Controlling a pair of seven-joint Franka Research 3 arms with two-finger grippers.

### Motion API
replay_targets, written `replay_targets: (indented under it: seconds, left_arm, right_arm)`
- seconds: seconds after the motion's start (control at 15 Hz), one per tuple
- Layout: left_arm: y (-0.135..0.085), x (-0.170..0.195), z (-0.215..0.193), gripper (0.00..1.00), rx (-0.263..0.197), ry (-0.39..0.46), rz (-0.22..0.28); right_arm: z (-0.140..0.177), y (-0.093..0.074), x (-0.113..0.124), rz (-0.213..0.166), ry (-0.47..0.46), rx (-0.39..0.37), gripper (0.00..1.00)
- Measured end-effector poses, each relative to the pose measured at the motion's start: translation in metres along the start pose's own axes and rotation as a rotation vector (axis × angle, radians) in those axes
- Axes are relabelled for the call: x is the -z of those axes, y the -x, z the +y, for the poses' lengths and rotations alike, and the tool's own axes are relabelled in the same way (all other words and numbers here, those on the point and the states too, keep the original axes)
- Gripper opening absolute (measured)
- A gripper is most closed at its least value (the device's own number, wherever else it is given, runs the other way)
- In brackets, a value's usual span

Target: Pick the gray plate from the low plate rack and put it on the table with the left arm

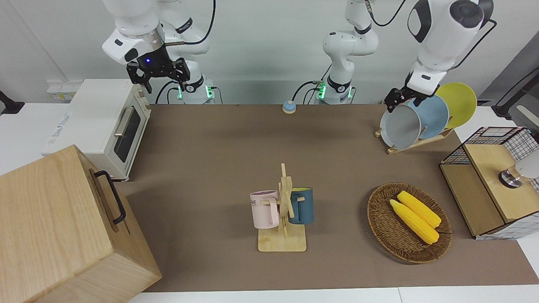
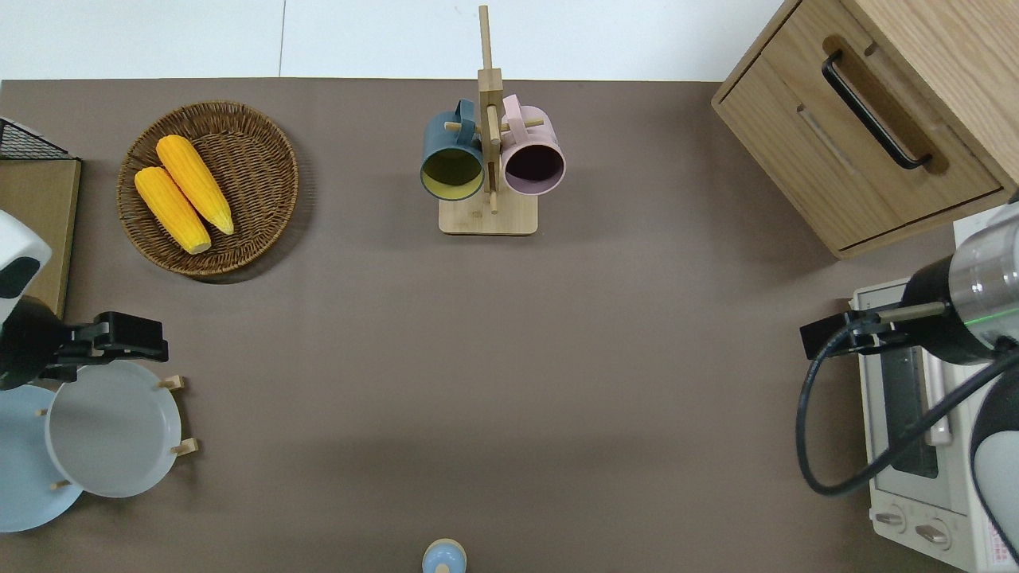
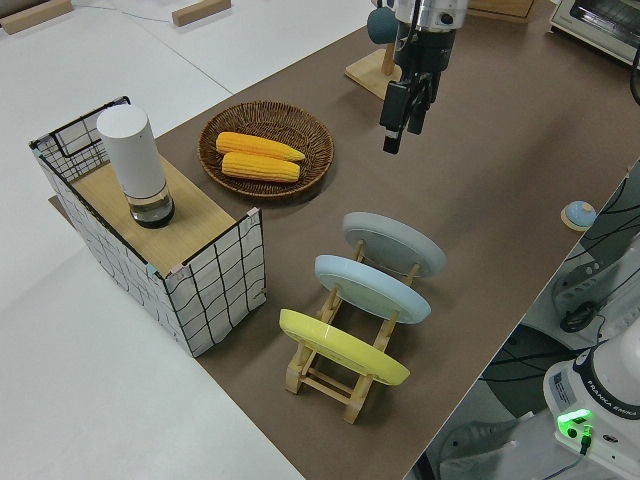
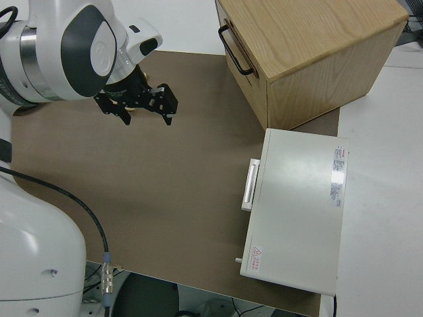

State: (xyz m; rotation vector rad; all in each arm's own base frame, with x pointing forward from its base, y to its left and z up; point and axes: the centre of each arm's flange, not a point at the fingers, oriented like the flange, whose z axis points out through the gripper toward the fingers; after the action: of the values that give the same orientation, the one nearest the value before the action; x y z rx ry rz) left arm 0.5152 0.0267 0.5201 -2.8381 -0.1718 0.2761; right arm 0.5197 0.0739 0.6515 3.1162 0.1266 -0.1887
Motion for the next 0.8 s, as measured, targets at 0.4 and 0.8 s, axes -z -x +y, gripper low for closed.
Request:
replay_targets:
  seconds: [0.4, 0.8]
  left_arm:
    - [-0.019, -0.059, -0.003, 1.0, -0.035, -0.156, -0.09]
    - [-0.033, -0.103, -0.021, 1.0, -0.024, -0.203, -0.176]
  right_arm:
    - [0.0, 0.0, 0.0, 0.0, 0.0, 0.0, 0.99]
    - [0.0, 0.0, 0.0, 0.0, 0.0, 0.0, 0.99]
